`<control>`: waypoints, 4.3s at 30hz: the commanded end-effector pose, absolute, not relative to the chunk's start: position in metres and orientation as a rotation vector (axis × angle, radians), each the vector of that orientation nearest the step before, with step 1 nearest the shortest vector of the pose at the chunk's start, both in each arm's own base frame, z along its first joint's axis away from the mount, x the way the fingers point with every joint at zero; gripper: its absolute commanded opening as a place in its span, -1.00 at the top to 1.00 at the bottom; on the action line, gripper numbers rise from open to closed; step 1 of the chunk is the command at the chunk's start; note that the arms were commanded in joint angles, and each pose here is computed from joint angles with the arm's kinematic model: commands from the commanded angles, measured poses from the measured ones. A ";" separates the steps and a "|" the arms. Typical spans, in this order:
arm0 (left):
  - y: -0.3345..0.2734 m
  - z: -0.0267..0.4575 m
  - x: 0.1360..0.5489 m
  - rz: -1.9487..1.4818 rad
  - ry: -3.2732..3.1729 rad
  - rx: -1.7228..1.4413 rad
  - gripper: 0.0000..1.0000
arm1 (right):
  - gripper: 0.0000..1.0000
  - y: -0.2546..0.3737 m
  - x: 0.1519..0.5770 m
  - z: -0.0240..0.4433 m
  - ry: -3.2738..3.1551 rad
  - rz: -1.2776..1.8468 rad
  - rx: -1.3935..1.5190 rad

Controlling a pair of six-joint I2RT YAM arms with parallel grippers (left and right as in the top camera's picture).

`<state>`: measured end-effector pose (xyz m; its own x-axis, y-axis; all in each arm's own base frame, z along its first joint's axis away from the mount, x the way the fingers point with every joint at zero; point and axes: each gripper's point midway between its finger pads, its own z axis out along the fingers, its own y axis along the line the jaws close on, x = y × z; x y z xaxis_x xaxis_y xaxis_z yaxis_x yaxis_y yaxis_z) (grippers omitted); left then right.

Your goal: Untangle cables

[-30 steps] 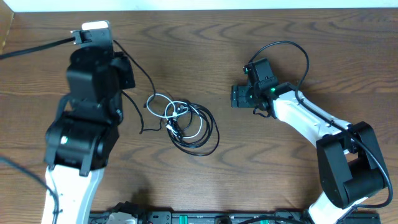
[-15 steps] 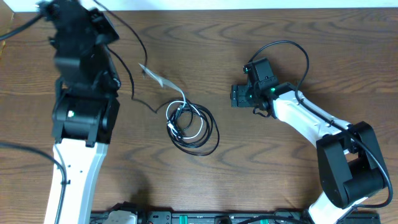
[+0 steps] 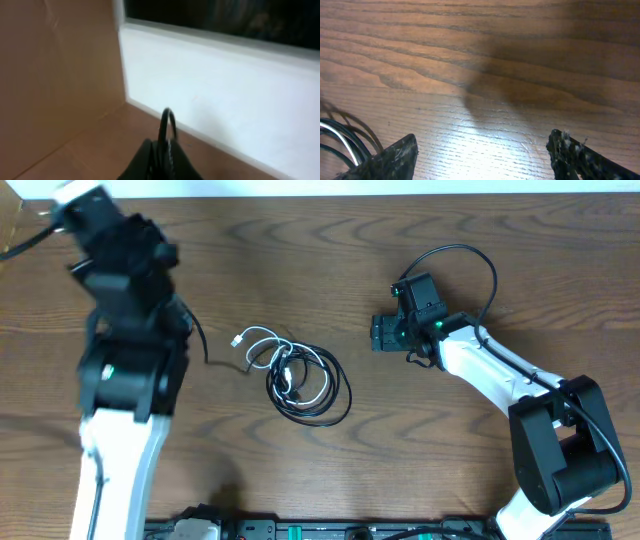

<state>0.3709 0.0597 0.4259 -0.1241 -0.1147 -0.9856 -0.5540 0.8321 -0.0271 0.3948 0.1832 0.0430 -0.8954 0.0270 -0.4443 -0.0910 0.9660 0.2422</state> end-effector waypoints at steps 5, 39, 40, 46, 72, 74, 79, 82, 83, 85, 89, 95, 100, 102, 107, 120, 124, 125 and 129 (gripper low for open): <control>0.084 0.322 0.409 0.594 1.941 -0.609 0.79 | -0.34 0.192 0.392 0.046 2.656 0.414 -0.084; -0.001 0.109 0.364 -0.543 2.907 -0.576 -0.34 | 0.06 0.249 0.313 0.078 2.983 0.461 -0.292; -0.009 0.104 0.360 -0.546 2.947 -0.534 -0.25 | 0.04 0.251 0.310 0.079 2.986 0.469 -0.303; -0.042 0.078 0.330 -0.447 3.162 -0.334 -0.14 | -0.12 0.268 0.276 0.032 3.159 0.464 -0.402; -0.136 0.009 0.363 -0.856 3.131 -0.165 0.85 | 0.98 0.205 0.346 0.030 3.091 -0.146 -0.375; -0.134 0.009 0.374 -0.855 3.095 -0.215 0.85 | 0.98 0.191 0.354 0.029 3.097 -0.151 -0.316; -0.113 0.003 0.384 -0.736 3.079 -0.256 0.66 | 0.98 0.167 0.365 0.022 3.112 -0.155 -0.221; -0.102 -0.001 0.384 -0.659 3.088 -0.274 0.24 | 0.98 0.160 0.371 0.016 3.102 -0.147 -0.214; -0.101 -0.001 0.384 -0.648 3.091 -0.276 0.20 | 0.98 0.159 0.373 0.014 3.095 -0.142 -0.205; -0.096 -0.004 0.384 -0.594 3.099 -0.277 0.21 | 0.98 0.157 0.375 0.010 3.087 -0.139 -0.213; -0.073 -0.011 0.382 -0.378 3.122 -0.288 0.31 | 0.98 0.151 0.378 0.001 3.063 -0.176 -0.246; -0.059 -0.014 0.378 -0.241 3.141 -0.293 0.31 | 0.98 0.140 0.379 -0.012 3.056 -0.179 -0.251; 0.001 -0.013 0.365 0.300 3.144 -0.343 0.53 | 0.98 0.109 0.381 -0.019 3.056 -0.284 -0.181; 0.022 -0.008 0.359 0.459 3.127 -0.392 0.53 | 0.98 0.092 0.384 -0.020 3.056 -0.335 -0.155; 0.039 -0.008 0.354 0.462 3.136 -0.471 0.54 | 0.98 0.066 0.393 -0.021 3.053 -0.330 -0.063; 0.128 -0.007 0.325 0.463 3.060 -1.023 0.57 | 0.98 -0.044 0.412 -0.020 2.997 -0.357 0.327; 0.161 -0.007 0.310 0.455 3.000 -1.223 0.63 | 0.98 -0.081 0.414 -0.019 2.953 -0.353 0.480; 0.170 -0.008 0.304 0.421 2.985 -1.286 0.63 | 0.98 -0.092 0.414 -0.020 2.945 -0.338 0.525; 0.182 -0.013 0.295 0.179 2.929 -1.478 0.63 | 0.98 -0.110 0.409 -0.022 2.934 -0.248 0.646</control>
<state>0.3066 0.1781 -0.0006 -0.6632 -0.7484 0.0133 -0.7259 0.6474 0.2321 0.4261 -0.1045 0.0008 -0.9051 0.3587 -0.2282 0.3976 0.9043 -0.1554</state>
